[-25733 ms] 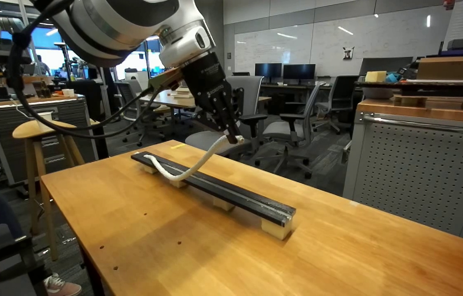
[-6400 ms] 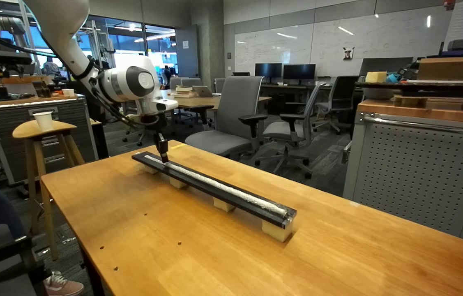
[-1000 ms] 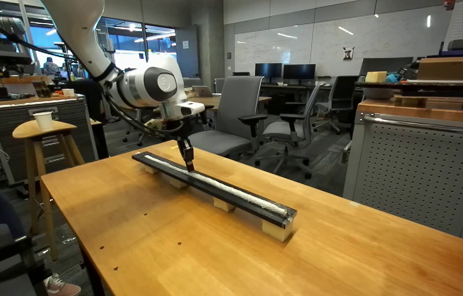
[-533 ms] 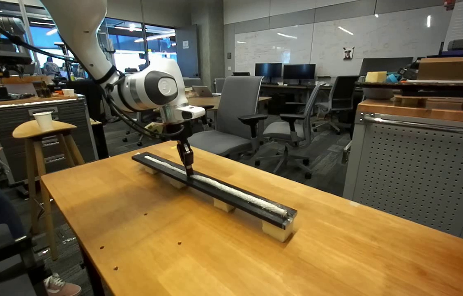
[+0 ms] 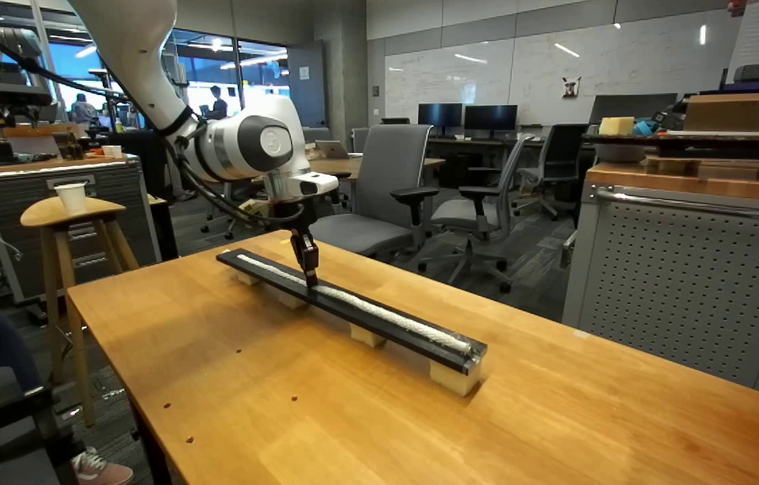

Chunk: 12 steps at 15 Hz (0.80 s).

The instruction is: Straighten the rope on the black object and press it in

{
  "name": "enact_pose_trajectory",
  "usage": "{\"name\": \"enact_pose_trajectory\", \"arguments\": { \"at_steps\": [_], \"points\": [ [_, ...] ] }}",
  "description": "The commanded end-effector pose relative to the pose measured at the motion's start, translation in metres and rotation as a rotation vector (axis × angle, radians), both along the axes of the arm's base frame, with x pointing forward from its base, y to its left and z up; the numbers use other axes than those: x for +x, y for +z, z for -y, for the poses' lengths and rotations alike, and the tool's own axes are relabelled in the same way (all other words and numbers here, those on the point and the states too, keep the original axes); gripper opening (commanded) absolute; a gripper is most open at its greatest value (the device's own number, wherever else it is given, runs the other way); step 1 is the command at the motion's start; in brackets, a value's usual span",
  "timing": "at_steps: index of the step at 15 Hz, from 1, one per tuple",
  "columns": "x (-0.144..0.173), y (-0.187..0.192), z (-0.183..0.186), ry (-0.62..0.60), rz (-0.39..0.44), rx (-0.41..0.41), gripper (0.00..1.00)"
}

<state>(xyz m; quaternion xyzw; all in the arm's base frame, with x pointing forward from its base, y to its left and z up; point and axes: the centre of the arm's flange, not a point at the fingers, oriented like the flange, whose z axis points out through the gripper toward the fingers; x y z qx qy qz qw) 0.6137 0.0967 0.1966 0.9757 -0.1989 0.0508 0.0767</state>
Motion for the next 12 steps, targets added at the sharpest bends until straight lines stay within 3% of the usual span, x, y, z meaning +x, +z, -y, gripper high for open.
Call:
{"name": "enact_pose_trajectory", "arguments": {
  "at_steps": [1, 12],
  "points": [
    [-0.005, 0.014, 0.012, -0.005, 0.029, 0.005, 0.00],
    [0.002, 0.010, 0.032, -0.035, 0.015, 0.001, 0.00]
  ]
}}
